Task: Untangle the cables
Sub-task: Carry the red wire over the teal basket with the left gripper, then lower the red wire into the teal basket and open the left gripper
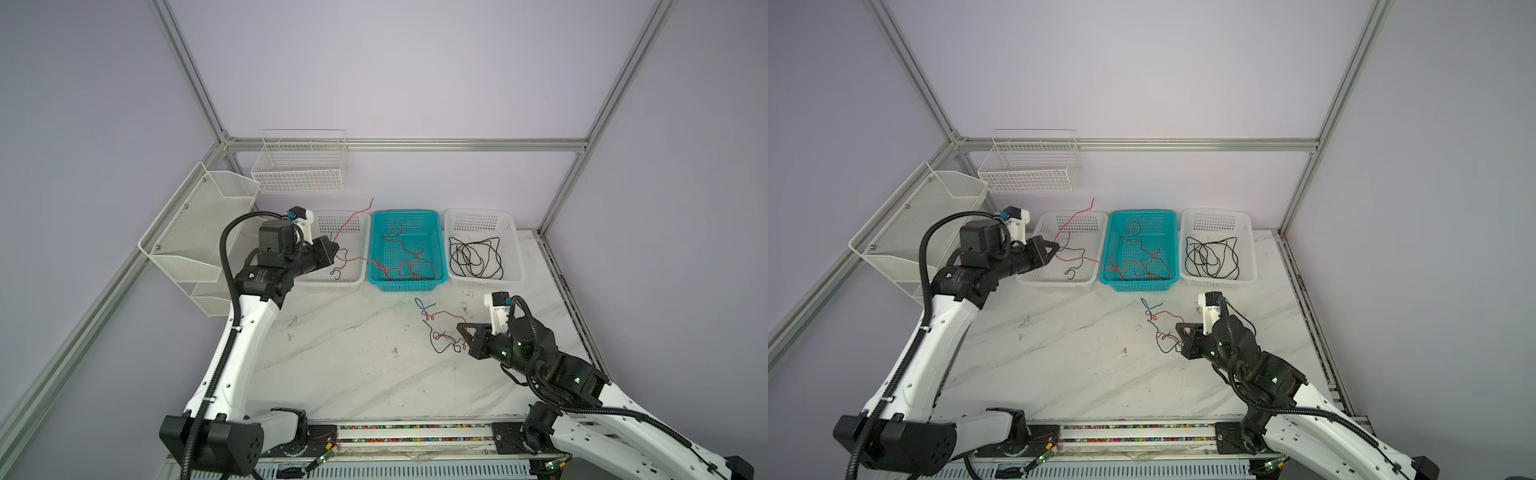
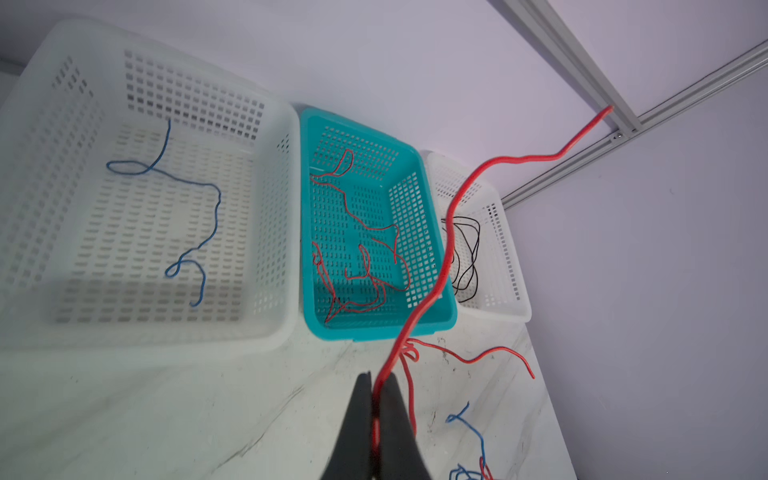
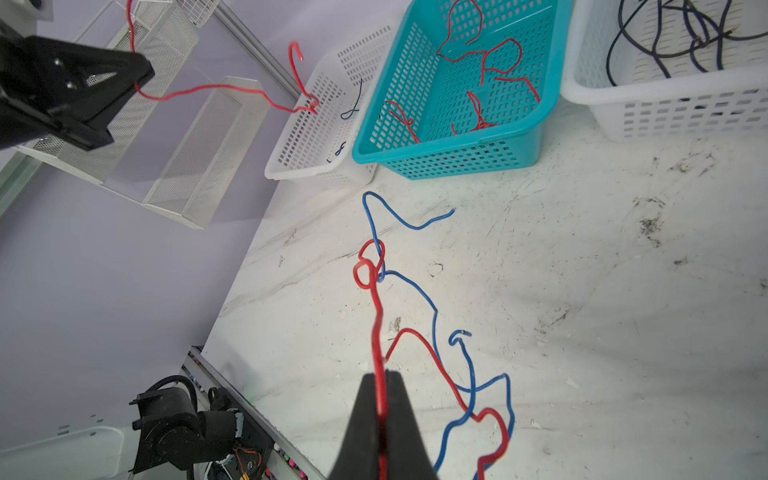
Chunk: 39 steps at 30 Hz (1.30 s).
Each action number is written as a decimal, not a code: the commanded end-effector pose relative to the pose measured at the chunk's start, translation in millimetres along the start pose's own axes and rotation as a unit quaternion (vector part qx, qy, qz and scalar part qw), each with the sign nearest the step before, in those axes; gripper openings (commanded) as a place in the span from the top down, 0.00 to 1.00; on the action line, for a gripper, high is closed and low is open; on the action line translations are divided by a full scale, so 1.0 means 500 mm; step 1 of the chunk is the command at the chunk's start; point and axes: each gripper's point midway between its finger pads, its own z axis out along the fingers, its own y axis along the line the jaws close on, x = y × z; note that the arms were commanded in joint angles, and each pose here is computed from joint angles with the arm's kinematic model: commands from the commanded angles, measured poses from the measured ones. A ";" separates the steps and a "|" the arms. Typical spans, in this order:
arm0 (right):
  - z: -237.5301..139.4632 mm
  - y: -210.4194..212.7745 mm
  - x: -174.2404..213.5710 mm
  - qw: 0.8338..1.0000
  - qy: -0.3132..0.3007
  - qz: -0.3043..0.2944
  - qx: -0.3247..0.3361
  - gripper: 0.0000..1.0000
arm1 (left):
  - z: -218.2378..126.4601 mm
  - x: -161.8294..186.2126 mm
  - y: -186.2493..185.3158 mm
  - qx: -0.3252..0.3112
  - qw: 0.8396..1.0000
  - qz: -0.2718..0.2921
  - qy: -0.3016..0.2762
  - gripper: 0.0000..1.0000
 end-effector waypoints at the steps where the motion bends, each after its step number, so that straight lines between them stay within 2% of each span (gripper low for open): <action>1: -0.018 0.013 -0.022 0.999 -0.027 0.009 -0.019 1.00 | 0.039 -0.088 -0.068 0.033 0.998 0.039 -0.037 1.00; 9: -0.078 0.044 -0.045 0.996 -0.057 0.010 -0.069 1.00 | 0.234 -0.110 -0.083 -0.001 0.996 0.088 -0.007 1.00; 17: -0.117 0.054 -0.058 0.993 -0.076 0.011 -0.089 1.00 | 0.422 -0.032 -0.067 -0.022 0.992 0.109 0.065 1.00; 21: -0.129 0.057 -0.065 0.992 -0.085 0.010 -0.092 1.00 | 0.484 0.017 -0.038 -0.034 0.989 0.107 0.100 1.00; 25: -0.137 0.058 -0.070 0.991 -0.092 0.010 -0.094 1.00 | 0.514 0.060 -0.024 -0.036 0.985 0.109 0.127 1.00; 31: -0.133 0.057 -0.072 0.992 -0.092 0.007 -0.090 1.00 | 0.516 0.085 -0.003 -0.054 0.981 0.118 0.144 0.95; 33: -0.131 0.057 -0.072 0.992 -0.092 0.007 -0.089 1.00 | 0.512 0.085 -0.003 -0.054 0.980 0.121 0.146 0.90; 39: -0.130 0.060 -0.076 0.991 -0.094 0.007 -0.090 1.00 | 0.491 0.064 -0.020 -0.050 0.981 0.130 0.137 0.65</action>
